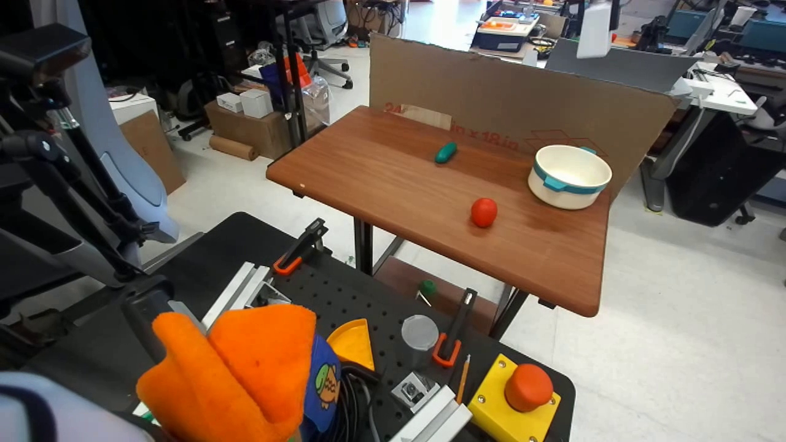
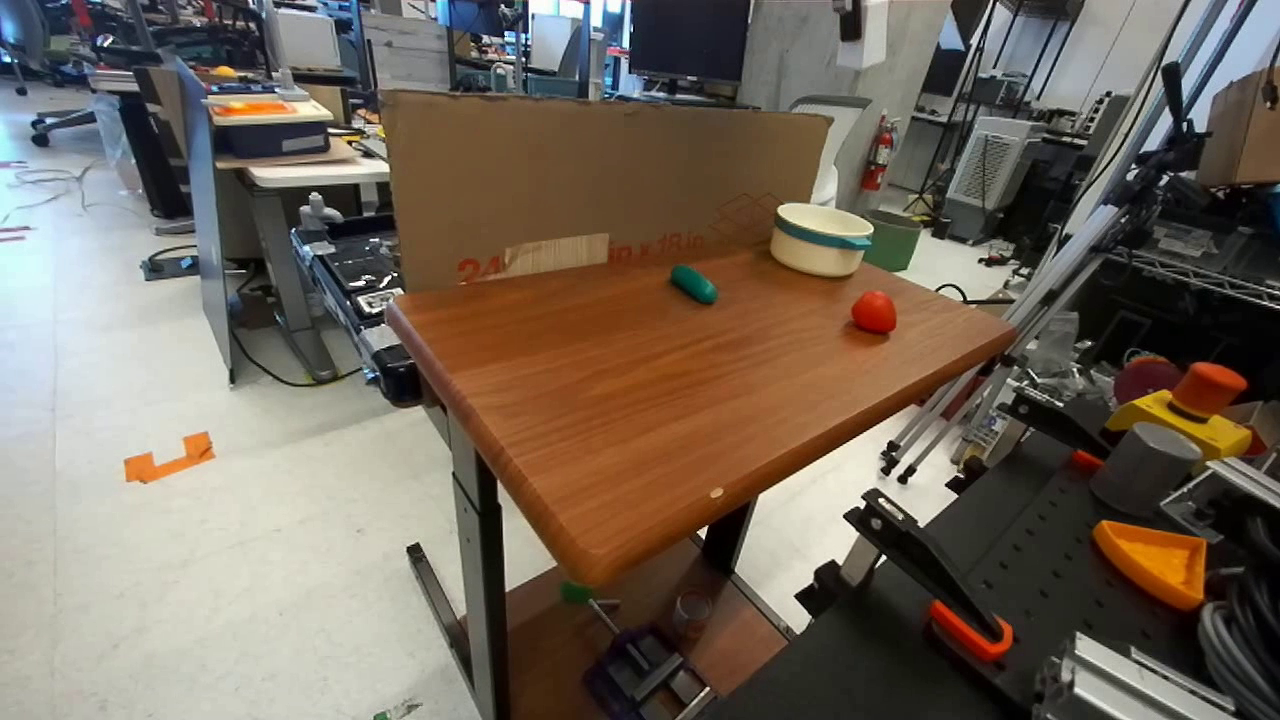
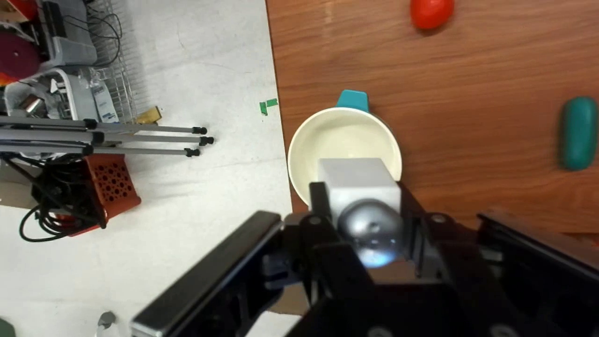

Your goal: Pick up the saltcellar from the table and put it in the pot

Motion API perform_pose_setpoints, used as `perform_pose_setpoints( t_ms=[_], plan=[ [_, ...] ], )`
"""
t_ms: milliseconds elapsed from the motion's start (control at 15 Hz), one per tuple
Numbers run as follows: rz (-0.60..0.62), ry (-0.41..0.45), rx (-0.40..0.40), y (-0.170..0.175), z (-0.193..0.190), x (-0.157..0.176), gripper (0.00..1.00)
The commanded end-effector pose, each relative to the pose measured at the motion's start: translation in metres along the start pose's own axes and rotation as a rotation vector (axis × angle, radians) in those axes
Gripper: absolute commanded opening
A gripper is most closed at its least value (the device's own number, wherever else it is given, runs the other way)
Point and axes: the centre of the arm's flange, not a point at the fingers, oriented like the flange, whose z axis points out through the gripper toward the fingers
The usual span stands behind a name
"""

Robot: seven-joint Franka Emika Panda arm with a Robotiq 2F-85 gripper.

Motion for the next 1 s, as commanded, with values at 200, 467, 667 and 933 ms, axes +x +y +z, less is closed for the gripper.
perform_pose_setpoints(
  t_ms=[200, 467, 667, 933],
  plan=[
    [-0.108, -0.071, -0.013, 0.008, 0.070, 0.049, 0.19],
    [-0.069, -0.103, 0.037, 0.004, 0.101, 0.046, 0.19],
    [-0.030, -0.091, 0.042, 0.007, 0.114, 0.047, 0.19],
    [0.131, -0.076, 0.133, 0.006, 0.134, 0.062, 0.19]
  ],
)
